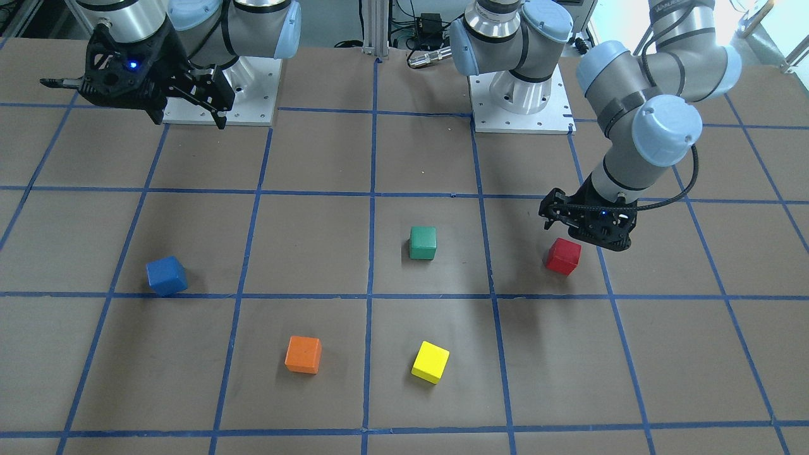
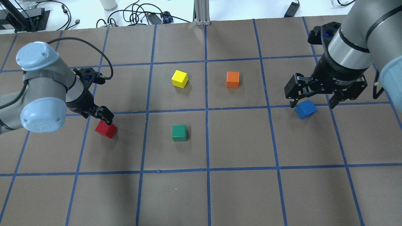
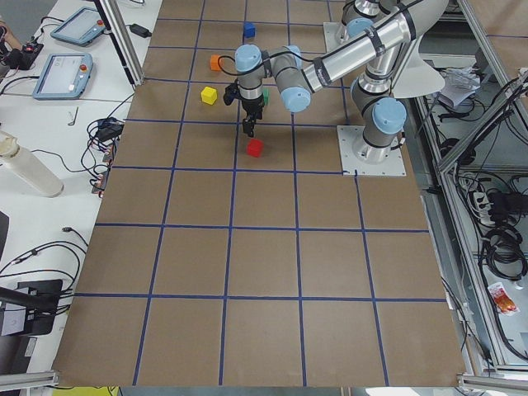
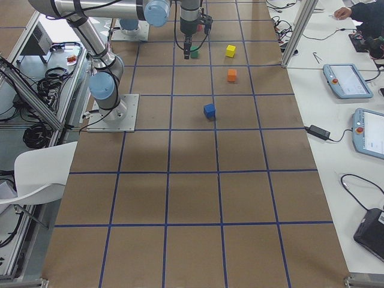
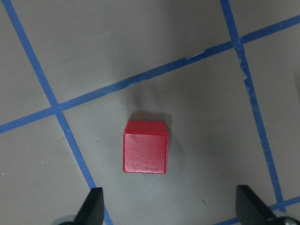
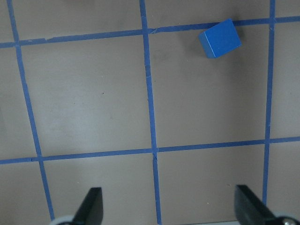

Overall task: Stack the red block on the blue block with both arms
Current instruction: 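Close the left gripper on the red cube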

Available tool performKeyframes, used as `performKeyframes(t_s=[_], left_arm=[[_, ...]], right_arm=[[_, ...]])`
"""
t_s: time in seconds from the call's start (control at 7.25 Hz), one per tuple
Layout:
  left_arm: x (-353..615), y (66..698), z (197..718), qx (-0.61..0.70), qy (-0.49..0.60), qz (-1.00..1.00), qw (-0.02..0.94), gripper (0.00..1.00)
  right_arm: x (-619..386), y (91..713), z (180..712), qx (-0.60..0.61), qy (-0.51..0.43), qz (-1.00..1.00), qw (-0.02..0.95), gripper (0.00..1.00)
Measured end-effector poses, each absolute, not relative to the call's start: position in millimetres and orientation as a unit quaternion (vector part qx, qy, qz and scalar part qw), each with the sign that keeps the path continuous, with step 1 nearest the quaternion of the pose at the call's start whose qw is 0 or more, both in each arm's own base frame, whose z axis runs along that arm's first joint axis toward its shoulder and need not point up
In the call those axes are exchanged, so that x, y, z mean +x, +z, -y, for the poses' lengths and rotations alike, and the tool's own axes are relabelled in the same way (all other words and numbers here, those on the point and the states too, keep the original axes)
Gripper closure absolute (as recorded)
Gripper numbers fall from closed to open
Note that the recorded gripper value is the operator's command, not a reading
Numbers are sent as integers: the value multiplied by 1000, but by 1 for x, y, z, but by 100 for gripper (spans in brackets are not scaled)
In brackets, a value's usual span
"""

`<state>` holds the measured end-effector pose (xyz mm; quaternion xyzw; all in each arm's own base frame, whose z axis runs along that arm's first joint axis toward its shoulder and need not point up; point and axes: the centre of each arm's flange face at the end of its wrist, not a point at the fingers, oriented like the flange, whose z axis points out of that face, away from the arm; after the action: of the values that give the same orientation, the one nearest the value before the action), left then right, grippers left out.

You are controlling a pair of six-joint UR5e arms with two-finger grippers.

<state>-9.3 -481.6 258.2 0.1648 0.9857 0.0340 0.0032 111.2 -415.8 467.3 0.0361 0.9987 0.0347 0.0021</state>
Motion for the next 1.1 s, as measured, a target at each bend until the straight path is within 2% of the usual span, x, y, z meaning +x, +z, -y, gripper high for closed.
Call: performKeyframes(t_s=[0.83,0.97,1.1], left_arm=[[7,205,492,154,30,-987,19,2],[9,199,492,152,34,-988,17,17],[8,193,490,151,39,-988,14,56]], right_arm=[[115,463,414,29,44,-999,1,0],[115,463,414,28,43,-999,0,0],[115,463,415,27,41,-999,0,0]])
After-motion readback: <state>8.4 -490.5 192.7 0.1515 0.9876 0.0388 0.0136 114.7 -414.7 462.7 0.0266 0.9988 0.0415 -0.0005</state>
